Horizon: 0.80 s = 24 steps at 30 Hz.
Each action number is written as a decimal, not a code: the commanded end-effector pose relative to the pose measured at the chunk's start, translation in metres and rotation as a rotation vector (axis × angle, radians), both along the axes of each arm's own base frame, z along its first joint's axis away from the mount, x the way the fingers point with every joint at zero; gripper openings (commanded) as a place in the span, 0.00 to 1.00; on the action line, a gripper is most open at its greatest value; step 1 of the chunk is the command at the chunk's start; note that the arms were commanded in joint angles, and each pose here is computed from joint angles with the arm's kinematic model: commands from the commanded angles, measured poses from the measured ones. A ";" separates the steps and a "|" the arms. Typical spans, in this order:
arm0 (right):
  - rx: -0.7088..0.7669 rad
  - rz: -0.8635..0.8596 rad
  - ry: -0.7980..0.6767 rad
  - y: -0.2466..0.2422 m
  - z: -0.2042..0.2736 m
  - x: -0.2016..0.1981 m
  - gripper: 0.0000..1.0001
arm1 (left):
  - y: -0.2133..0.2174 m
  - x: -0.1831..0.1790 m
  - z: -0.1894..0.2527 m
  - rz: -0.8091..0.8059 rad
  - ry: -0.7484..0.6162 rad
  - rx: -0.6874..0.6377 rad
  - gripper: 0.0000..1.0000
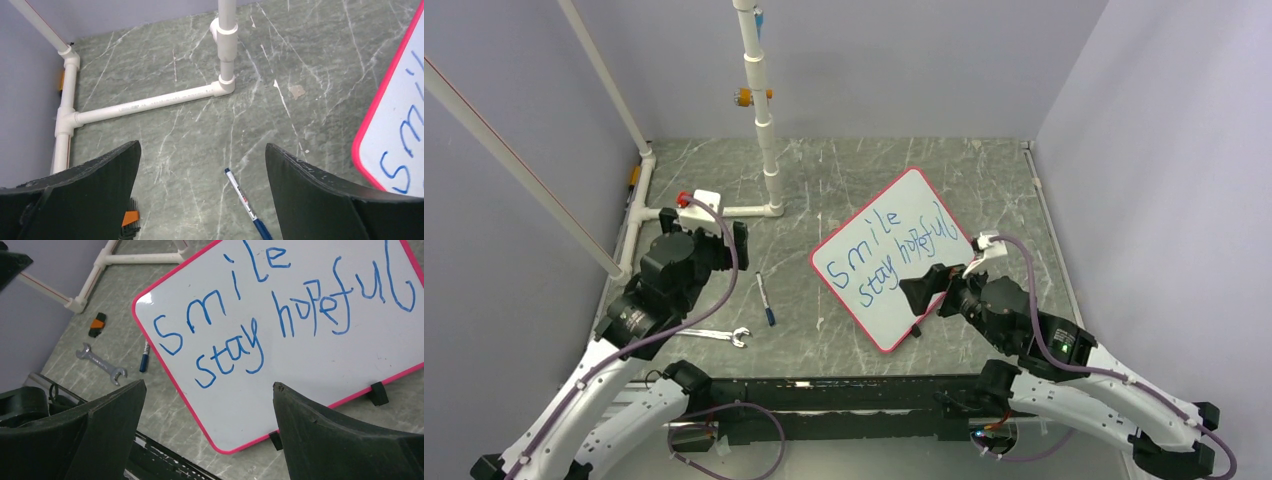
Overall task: Write a sentence on the whiteboard
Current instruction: Reset both arms
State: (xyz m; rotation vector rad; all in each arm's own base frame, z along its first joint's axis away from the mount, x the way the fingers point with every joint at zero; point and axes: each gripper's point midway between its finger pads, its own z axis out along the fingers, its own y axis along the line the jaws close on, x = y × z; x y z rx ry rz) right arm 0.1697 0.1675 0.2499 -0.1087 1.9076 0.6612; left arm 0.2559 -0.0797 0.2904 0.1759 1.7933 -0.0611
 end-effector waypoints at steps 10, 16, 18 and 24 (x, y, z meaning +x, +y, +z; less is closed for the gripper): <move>0.140 -0.134 -0.070 -0.026 0.000 0.006 1.00 | 0.011 -0.003 -0.009 -0.007 -0.129 0.039 1.00; 0.123 -0.156 -0.066 -0.031 -0.001 0.007 1.00 | 0.011 -0.003 -0.012 -0.004 -0.105 0.050 0.99; 0.119 -0.158 -0.064 -0.033 -0.001 0.007 1.00 | 0.012 -0.003 -0.012 -0.004 -0.105 0.049 0.99; 0.116 -0.191 -0.054 -0.038 -0.001 0.008 1.00 | 0.012 -0.003 -0.013 -0.003 -0.105 0.044 0.99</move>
